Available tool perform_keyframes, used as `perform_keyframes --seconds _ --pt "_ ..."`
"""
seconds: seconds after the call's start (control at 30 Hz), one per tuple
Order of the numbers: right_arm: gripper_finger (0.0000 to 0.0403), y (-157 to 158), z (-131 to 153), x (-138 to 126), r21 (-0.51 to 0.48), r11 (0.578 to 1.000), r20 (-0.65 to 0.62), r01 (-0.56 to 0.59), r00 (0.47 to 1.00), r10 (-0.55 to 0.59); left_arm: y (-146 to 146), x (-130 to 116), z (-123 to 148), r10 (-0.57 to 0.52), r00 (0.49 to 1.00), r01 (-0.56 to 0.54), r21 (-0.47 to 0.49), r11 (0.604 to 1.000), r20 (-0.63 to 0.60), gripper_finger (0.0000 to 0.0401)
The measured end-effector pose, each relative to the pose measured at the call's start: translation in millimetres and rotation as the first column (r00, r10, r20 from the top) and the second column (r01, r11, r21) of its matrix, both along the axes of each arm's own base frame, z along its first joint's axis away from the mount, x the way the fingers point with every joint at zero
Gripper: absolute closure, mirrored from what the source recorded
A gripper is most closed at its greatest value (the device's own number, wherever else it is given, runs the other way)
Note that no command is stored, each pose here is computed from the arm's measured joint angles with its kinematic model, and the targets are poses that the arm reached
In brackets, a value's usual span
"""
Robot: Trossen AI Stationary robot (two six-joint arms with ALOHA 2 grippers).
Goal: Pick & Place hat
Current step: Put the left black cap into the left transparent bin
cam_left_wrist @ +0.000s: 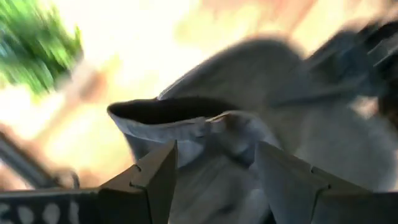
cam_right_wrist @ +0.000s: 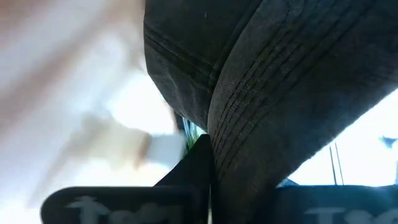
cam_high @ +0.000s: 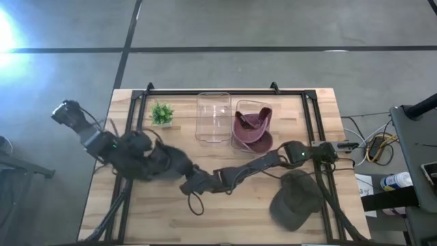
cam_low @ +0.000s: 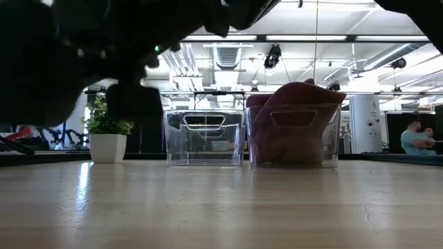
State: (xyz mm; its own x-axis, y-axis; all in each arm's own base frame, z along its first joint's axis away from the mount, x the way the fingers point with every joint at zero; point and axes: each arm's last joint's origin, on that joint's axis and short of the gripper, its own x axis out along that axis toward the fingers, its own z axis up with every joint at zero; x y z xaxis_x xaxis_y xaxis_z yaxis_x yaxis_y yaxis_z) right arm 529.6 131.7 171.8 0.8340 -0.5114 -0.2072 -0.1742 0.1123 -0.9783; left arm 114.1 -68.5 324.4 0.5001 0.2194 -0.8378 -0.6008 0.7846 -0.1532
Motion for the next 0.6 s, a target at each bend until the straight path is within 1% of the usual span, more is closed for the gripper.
perform_keyframes --seconds 0.07,0.13,0.2,0.3,0.37,0.43,0.47,0.53,0.6 --pt "0.039 -3 10 -3 0.038 0.994 0.061 0.1 0.993 -0.103 3 -1 22 0.022 0.994 -0.026 0.041 0.999 0.104 0.019" --pt "0.039 -6 22 -6 0.102 0.974 0.139 0.204 0.966 -0.217 6 -3 43 0.014 0.978 -0.034 0.093 0.995 0.208 0.019" --pt "0.039 -9 32 -9 0.166 0.941 0.21 0.294 0.922 -0.325 9 -5 61 -0.007 0.957 -0.039 0.154 0.987 0.289 0.019" --pt "0.039 -10 46 -15 0.266 0.887 0.299 0.377 0.843 -0.448 14 -8 82 -0.034 0.93 -0.058 0.239 0.969 0.366 0.019" --pt "0.039 -11 56 -19 0.36 0.84 0.367 0.405 0.767 -0.527 16 -10 91 -0.045 0.917 -0.073 0.278 0.958 0.395 0.019" --pt "0.039 -12 67 -23 0.462 0.785 0.431 0.413 0.669 -0.605 18 -12 96 -0.053 0.911 -0.084 0.31 0.947 0.41 0.019" --pt "0.039 -13 72 -25 0.505 0.761 0.455 0.408 0.623 -0.636 19 -12 97 -0.057 0.909 -0.088 0.323 0.942 0.413 0.019" --pt "0.039 -15 80 -28 0.573 0.723 0.489 0.386 0.548 -0.679 19 -12 97 -0.062 0.909 -0.094 0.349 0.932 0.411 0.019" --pt "0.039 -16 85 -31 0.646 0.683 0.517 0.341 0.463 -0.72 18 -11 93 -0.063 0.913 -0.096 0.361 0.928 0.403 0.019"
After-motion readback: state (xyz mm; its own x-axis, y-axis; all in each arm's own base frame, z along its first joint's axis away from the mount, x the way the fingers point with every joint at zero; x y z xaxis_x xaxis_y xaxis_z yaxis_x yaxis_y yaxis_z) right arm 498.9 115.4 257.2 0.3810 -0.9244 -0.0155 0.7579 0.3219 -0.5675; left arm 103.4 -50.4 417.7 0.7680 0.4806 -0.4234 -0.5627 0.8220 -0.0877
